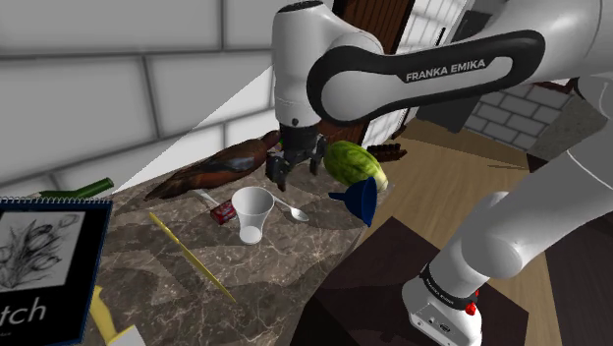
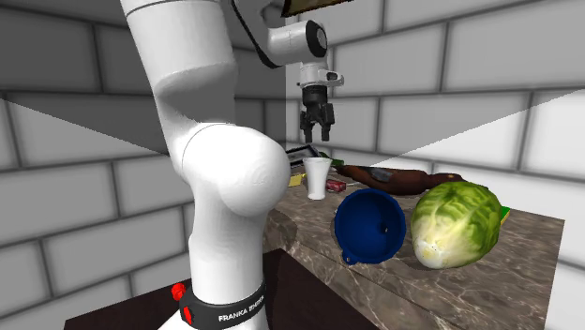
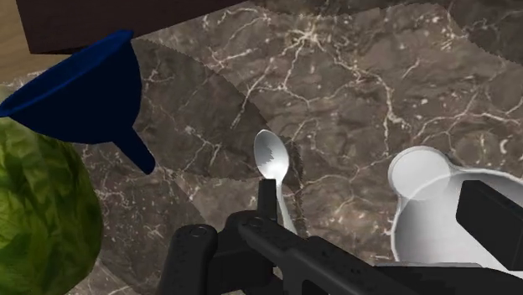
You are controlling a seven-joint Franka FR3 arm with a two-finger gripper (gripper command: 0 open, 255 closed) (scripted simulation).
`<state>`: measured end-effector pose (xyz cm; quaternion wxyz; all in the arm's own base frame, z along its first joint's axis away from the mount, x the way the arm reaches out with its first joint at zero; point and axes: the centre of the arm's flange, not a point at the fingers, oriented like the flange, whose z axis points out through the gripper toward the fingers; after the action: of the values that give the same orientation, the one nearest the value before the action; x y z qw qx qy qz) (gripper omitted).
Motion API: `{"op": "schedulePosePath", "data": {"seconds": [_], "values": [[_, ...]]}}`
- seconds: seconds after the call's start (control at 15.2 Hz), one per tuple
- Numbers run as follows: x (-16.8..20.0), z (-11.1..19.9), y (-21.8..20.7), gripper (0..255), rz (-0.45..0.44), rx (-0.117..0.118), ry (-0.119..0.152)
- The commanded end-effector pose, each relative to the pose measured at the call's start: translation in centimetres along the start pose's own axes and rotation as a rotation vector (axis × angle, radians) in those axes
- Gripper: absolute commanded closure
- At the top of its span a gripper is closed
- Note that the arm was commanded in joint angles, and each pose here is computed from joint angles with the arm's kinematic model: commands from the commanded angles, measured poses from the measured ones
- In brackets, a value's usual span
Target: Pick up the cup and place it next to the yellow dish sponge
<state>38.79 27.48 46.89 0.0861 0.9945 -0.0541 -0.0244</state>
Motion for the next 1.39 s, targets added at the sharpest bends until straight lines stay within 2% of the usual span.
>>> {"op": "schedulePosePath", "data": {"seconds": [0.0,0.66,1.12,1.32], "values": [[0.6,0.9,-2.9,0,0.008,-0.014,0.015],[4.4,4.3,-15.7,0,0.035,-0.09,0.087],[4.7,7.9,-15.4,0,0.035,-0.09,0.087],[4.7,8.2,-15.3,0,0.035,-0.09,0.087]]}}
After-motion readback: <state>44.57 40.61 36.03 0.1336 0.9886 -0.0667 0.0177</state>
